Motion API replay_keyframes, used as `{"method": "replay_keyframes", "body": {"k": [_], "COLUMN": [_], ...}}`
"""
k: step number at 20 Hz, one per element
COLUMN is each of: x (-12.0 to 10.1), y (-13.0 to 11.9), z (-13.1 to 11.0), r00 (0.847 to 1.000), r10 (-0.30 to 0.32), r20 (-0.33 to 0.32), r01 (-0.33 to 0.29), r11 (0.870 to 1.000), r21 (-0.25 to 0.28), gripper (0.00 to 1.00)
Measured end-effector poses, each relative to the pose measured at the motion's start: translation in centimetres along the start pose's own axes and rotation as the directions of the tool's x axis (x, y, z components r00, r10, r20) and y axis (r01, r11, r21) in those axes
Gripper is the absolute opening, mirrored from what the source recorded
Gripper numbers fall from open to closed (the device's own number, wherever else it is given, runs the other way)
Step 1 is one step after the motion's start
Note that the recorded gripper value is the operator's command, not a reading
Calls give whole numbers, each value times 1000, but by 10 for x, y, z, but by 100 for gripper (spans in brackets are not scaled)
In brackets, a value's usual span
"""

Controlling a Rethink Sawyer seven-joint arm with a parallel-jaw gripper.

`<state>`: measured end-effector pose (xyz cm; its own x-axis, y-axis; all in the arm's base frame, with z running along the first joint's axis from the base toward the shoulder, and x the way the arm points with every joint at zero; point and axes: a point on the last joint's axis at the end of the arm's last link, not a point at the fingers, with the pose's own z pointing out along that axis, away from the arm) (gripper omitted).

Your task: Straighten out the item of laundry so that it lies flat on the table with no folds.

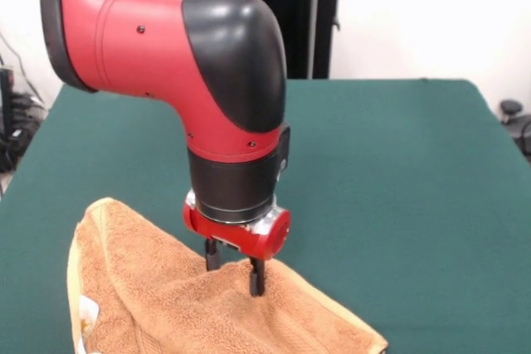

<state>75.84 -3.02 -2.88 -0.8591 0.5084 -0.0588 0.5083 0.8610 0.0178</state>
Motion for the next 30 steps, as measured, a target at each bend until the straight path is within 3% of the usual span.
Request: {"method": "replay_keyframes", "body": {"k": [11, 25, 30], "x": [11, 61, 65], "y": [6, -1, -5], "z": [-3, -26, -23], "r00": [1000, 999, 999], "r10": [-27, -51, -50], "r20": [4, 3, 10], "r01": [27, 51, 50], "r11": [999, 998, 998], "r21": [24, 43, 45], "gripper": [100, 100, 100]}}
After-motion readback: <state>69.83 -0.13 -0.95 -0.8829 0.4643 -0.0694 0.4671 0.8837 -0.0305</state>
